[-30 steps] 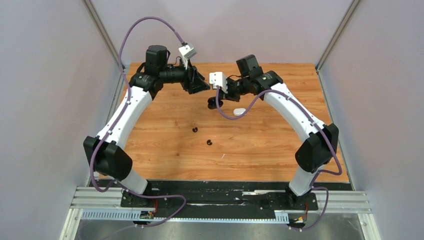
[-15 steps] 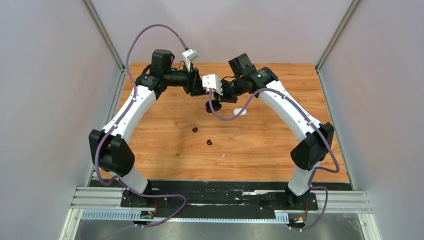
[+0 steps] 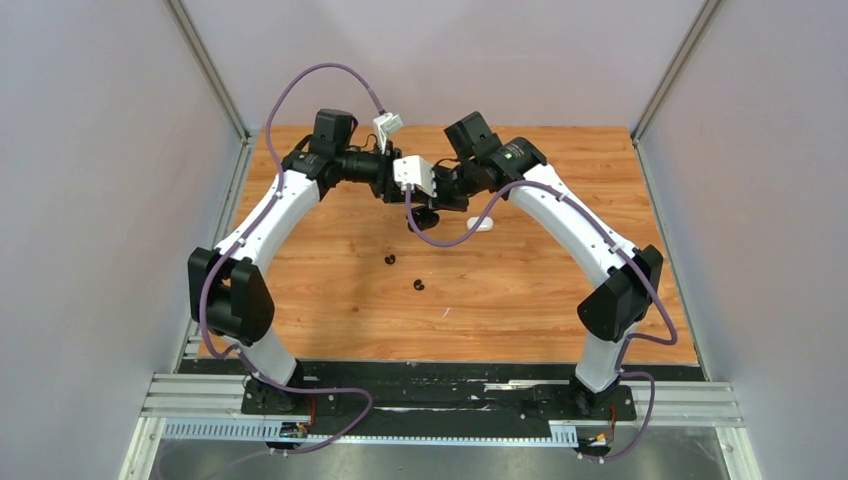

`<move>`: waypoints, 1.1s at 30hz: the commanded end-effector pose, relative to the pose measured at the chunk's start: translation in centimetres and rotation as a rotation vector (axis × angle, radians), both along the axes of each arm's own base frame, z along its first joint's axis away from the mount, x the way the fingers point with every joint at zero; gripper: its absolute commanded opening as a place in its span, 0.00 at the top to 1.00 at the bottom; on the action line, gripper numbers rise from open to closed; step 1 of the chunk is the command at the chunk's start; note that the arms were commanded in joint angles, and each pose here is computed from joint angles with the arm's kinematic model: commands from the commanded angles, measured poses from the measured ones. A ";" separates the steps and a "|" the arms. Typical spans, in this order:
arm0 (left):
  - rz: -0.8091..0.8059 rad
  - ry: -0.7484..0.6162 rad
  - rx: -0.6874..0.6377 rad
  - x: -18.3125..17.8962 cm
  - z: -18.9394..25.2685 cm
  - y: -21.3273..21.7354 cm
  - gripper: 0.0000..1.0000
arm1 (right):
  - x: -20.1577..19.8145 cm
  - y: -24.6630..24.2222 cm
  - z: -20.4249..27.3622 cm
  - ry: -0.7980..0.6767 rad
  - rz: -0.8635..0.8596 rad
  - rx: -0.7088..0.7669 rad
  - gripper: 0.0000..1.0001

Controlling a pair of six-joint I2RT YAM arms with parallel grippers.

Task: Insert the wireless bluetooth earbuds into the charging case
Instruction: Pass from the right arm to the left

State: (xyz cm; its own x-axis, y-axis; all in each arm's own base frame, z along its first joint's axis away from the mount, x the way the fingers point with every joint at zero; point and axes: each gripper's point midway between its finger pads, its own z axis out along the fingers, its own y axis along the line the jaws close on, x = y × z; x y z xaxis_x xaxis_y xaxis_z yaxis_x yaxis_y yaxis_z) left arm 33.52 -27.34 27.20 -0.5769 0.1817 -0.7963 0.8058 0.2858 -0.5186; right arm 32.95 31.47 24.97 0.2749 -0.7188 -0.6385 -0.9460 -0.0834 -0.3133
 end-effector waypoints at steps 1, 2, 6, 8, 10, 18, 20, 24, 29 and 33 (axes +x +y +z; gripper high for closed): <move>-0.083 -0.007 -0.033 -1.2 0.3 -0.3 0.37 | 1.0 0.1 0.9 -0.031 -0.029 0.003 1.00; -0.090 -0.006 -0.028 -1.3 0.4 -0.3 0.37 | 1.0 0.1 0.8 -0.031 -0.030 0.000 1.00; -0.120 0.005 -0.012 -1.5 0.1 -0.2 0.37 | 1.2 0.2 0.7 -0.027 -0.030 -0.003 1.00; -0.110 0.007 0.014 -1.2 -0.3 0.0 0.37 | 1.4 0.4 0.8 -0.030 -0.031 -0.002 1.00; -0.070 0.005 0.060 -0.6 -1.3 0.4 0.36 | 1.5 0.5 0.9 -0.032 -0.033 0.002 1.00; -0.058 -0.003 0.038 -0.2 -1.5 0.1 0.46 | 1.3 0.8 1.0 -0.022 -0.021 0.013 1.00; -0.062 -0.003 0.033 -0.2 -1.5 0.1 0.49 | 1.3 0.7 0.9 -0.020 -0.020 0.010 1.00; -0.076 0.005 0.023 -0.3 -1.5 -0.1 0.58 | 1.4 0.8 0.9 -0.022 -0.016 0.011 1.00; -0.077 0.015 0.021 -0.3 -1.6 -0.1 0.58 | 1.2 1.1 1.1 -0.021 -0.007 0.019 1.00; -0.068 0.029 0.032 -0.1 -2.0 -0.1 0.55 | 1.1 1.3 1.2 -0.024 -0.003 0.019 1.00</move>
